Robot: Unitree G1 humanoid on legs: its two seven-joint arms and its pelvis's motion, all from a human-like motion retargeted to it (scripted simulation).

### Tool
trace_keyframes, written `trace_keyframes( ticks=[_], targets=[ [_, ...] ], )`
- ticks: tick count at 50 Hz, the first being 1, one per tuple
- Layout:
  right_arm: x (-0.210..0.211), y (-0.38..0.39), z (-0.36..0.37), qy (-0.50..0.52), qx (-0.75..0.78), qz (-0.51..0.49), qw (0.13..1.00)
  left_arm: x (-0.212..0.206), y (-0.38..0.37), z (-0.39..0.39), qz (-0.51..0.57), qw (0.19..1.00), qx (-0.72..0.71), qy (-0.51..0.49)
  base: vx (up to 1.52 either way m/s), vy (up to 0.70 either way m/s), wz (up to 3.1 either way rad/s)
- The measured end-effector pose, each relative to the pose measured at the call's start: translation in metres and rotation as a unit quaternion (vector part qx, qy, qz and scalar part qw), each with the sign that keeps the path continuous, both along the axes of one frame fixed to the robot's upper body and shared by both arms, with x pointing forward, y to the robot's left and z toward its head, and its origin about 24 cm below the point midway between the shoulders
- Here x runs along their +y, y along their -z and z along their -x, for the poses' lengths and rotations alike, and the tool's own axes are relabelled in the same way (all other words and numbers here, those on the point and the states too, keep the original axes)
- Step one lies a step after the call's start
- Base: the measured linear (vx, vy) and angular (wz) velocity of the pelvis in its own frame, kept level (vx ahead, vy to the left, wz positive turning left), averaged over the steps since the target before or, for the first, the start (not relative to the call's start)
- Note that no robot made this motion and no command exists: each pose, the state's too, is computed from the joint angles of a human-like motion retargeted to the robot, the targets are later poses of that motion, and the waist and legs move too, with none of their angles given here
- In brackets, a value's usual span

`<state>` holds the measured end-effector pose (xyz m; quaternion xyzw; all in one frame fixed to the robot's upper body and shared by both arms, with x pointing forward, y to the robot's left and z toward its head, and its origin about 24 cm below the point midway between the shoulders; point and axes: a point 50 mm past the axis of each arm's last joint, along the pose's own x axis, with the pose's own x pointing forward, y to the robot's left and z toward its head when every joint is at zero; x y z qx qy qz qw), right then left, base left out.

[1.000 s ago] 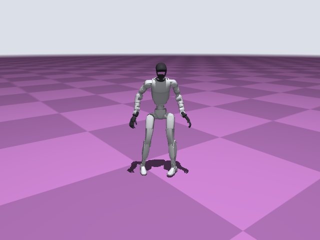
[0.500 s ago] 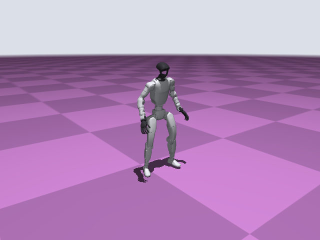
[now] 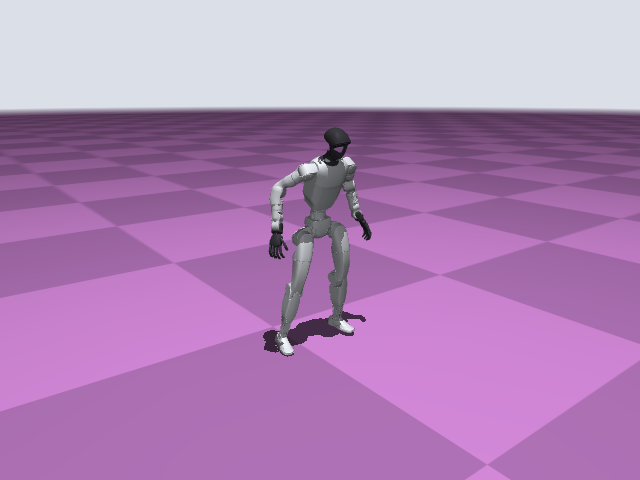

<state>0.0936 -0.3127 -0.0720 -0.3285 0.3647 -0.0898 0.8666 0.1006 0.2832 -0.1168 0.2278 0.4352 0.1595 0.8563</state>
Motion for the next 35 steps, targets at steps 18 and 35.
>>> trace_keyframes(
  ticks=[18, 35],
  targets=[
    [0.028, -0.014, -0.069, -0.02, -0.1, -0.006, 0.995, -0.027, -0.02, -0.054, 0.04, 0.992, -0.114, 0.021, -0.11, -0.02, -0.01],
    [0.054, -0.225, -0.093, -0.169, -0.473, -0.124, 0.856, -0.027, -0.218, -0.129, -0.1, 0.85, -0.475, 0.207, 1.03, -0.03, 0.02]
  ],
)
